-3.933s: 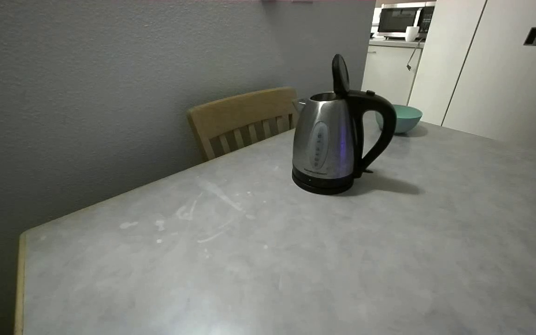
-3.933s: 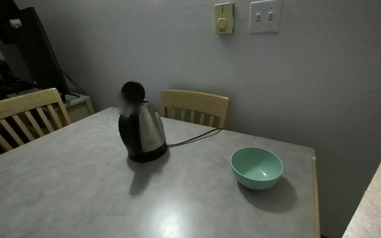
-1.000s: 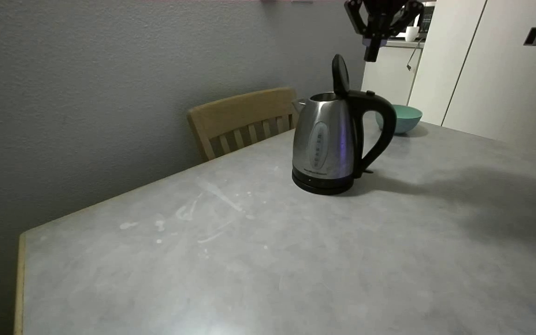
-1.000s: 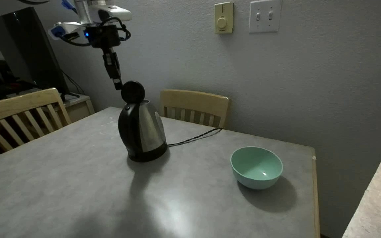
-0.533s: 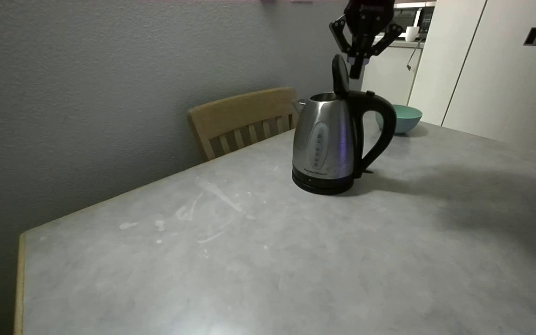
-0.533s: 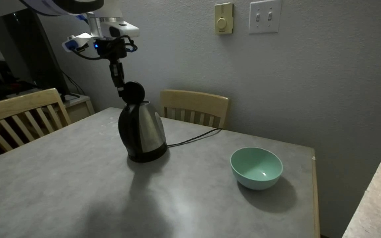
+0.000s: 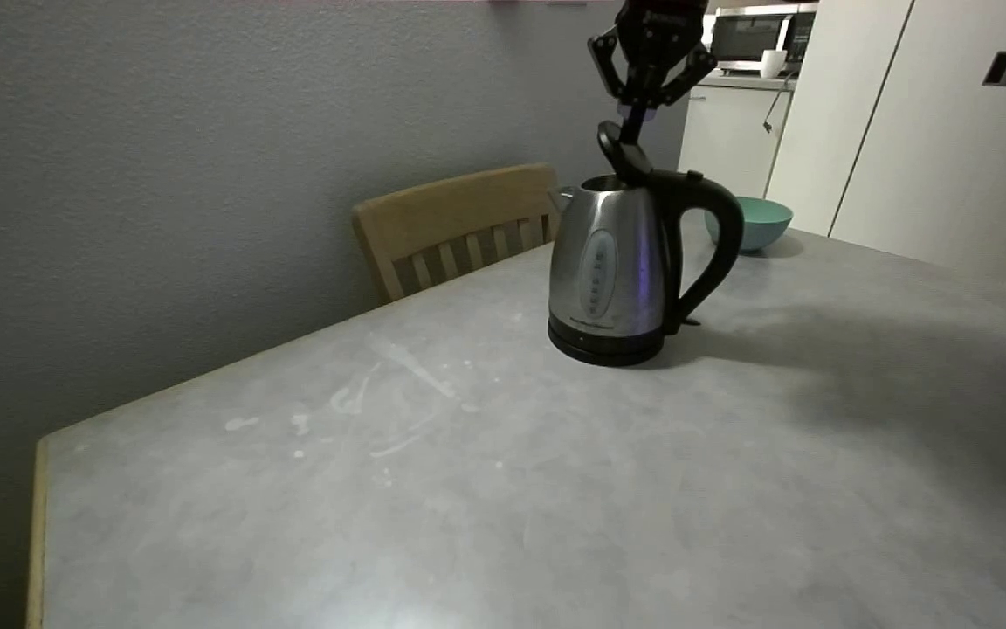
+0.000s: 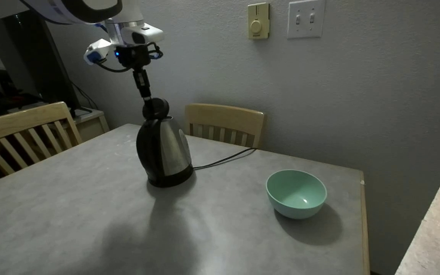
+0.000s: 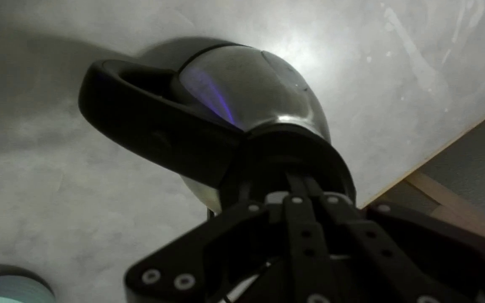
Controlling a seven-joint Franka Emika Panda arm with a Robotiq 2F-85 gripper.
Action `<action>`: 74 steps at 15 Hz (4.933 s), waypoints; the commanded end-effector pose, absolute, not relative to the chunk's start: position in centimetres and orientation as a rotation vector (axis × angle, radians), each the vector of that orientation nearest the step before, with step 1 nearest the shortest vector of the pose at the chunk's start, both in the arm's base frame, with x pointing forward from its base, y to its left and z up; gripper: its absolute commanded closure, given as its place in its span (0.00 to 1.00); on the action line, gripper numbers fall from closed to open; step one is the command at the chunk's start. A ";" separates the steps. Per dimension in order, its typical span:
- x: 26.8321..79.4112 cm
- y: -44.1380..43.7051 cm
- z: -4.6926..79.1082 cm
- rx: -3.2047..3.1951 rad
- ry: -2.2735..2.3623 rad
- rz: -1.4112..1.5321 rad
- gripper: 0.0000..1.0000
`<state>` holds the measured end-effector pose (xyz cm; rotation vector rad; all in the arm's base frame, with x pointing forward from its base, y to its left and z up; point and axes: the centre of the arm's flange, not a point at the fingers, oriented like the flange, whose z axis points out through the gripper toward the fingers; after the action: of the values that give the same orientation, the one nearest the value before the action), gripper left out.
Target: Close the kettle
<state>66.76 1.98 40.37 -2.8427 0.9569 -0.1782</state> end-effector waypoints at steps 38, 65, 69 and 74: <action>71.0 3.7 33.5 -3.191 0.739 0.123 1.00; 65.6 8.5 46.1 -3.159 0.653 -0.258 0.61; 65.2 8.6 45.9 -3.163 0.649 -0.232 0.32; 65.2 8.7 45.4 -3.166 0.650 -0.213 0.01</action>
<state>66.61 8.77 45.59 -3.1563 0.6427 -0.2164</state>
